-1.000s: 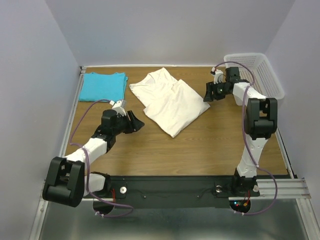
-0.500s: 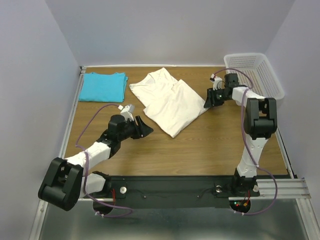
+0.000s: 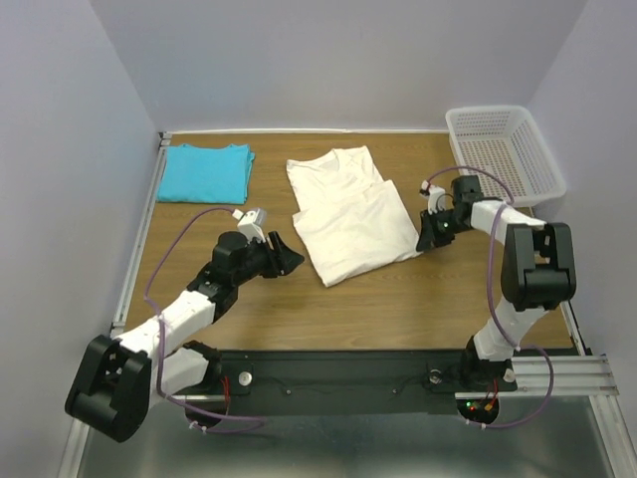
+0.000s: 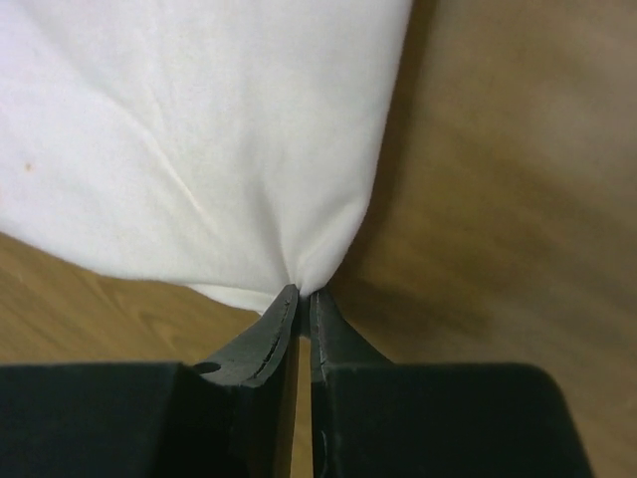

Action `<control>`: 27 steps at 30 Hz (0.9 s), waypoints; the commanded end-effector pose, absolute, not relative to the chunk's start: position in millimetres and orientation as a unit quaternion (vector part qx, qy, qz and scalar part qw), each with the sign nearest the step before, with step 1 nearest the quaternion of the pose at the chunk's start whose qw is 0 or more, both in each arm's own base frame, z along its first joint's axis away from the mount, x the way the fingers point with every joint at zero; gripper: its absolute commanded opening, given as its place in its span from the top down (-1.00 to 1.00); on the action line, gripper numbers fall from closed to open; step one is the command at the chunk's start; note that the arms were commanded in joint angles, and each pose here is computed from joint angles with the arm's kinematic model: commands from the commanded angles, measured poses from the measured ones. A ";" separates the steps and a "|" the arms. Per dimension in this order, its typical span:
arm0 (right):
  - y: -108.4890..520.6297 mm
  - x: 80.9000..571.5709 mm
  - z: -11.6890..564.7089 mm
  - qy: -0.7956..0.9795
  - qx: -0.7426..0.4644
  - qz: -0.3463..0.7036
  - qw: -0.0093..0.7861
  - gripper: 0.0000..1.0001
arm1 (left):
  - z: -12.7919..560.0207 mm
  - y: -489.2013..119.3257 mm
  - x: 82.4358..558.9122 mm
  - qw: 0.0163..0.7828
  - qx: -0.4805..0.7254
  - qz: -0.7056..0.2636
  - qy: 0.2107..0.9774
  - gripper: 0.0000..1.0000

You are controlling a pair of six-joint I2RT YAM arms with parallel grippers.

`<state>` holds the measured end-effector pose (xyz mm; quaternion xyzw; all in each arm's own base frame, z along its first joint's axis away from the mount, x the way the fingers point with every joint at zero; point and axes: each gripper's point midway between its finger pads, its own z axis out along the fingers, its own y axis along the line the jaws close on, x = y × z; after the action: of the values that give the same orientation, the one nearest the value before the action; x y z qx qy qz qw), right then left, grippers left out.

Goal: Fold and stack the t-shirts
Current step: Fold the tshirt

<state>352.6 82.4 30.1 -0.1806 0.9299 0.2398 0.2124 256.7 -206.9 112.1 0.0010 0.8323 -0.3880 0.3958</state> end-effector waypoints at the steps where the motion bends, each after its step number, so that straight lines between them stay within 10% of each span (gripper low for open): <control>1: 74.1 303.9 35.3 0.934 -0.211 0.220 0.185 0.90 | 130.9 -200.9 256.7 0.424 0.015 -0.374 0.824 -0.15; 6: 62.2 252.1 39.7 0.933 -0.260 0.200 0.145 0.76 | 139.9 -202.0 250.9 0.420 0.023 -0.380 0.824 -0.15; 10: 45.2 254.5 60.5 0.931 -0.286 0.143 0.175 -0.05 | 139.2 -206.8 245.4 0.408 0.031 -0.383 0.828 -0.15; 13: 24.4 280.7 91.4 0.925 -0.289 0.088 0.228 -0.27 | 139.6 -216.6 238.7 0.400 0.048 -0.382 0.832 -0.16; 27: 74.1 228.8 102.0 0.663 -0.652 0.190 0.315 -0.37 | 156.5 -279.3 192.4 0.449 0.267 -0.318 0.791 -0.16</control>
<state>257.9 45.1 99.5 -0.5058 0.8031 0.1333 0.2853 194.0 -265.0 134.7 0.1875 0.8302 -0.3499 0.3915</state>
